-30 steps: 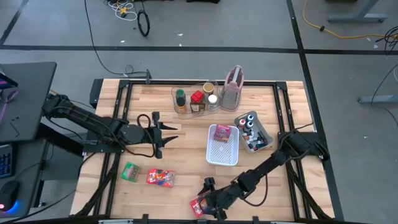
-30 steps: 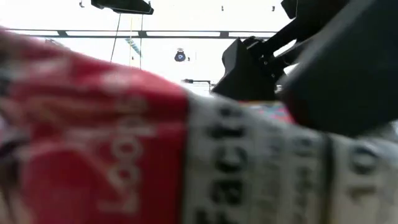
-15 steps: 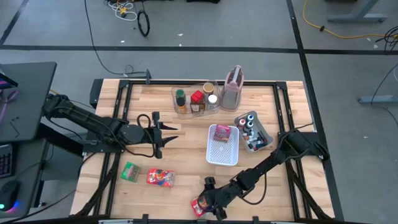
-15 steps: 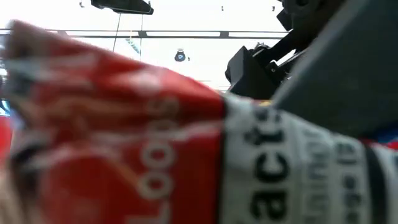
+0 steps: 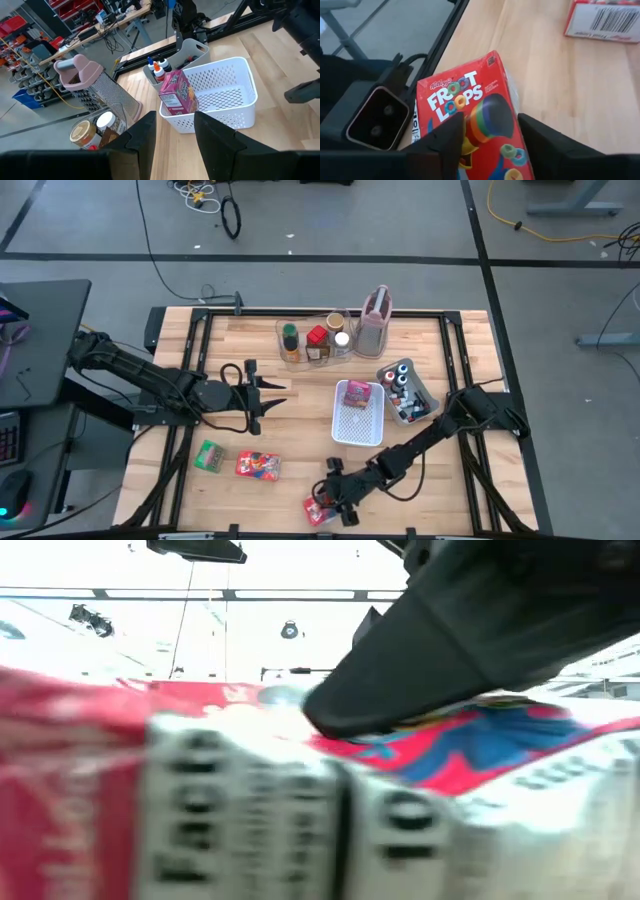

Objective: Pick & Place Kitchen Items
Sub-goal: Put the red cereal box into the white bin

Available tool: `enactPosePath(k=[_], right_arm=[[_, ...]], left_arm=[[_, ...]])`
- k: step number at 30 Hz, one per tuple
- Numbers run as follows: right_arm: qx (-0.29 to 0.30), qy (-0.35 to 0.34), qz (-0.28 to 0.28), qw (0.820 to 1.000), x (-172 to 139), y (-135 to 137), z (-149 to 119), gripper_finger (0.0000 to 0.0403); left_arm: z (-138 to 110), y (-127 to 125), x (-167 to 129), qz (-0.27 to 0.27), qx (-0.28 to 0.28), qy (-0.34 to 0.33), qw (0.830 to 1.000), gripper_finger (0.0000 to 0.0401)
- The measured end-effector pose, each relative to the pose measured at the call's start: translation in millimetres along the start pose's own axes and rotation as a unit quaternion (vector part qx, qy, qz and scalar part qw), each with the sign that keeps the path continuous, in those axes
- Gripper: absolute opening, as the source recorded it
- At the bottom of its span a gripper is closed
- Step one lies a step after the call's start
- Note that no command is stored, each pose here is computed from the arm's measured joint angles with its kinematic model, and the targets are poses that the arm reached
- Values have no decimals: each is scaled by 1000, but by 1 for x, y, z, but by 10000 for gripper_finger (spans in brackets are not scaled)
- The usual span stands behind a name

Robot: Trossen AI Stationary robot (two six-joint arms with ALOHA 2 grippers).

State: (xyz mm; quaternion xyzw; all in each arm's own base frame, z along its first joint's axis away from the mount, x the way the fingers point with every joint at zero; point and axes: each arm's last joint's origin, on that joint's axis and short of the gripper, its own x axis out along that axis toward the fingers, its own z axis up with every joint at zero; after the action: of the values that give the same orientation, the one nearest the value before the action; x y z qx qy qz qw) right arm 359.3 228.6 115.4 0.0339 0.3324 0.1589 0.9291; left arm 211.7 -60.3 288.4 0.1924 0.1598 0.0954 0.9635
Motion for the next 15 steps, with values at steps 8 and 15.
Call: enactPosePath(k=[8, 15], right_arm=[[4, -16, -10, 1000, -2, -8, 8, 138], [4, -27, -22, 999, -11, -17, 19, 75]], left_arm=[[0, 0, 0, 0, 0, 0, 1000, 142], [0, 0, 0, 0, 0, 0, 1000, 142]])
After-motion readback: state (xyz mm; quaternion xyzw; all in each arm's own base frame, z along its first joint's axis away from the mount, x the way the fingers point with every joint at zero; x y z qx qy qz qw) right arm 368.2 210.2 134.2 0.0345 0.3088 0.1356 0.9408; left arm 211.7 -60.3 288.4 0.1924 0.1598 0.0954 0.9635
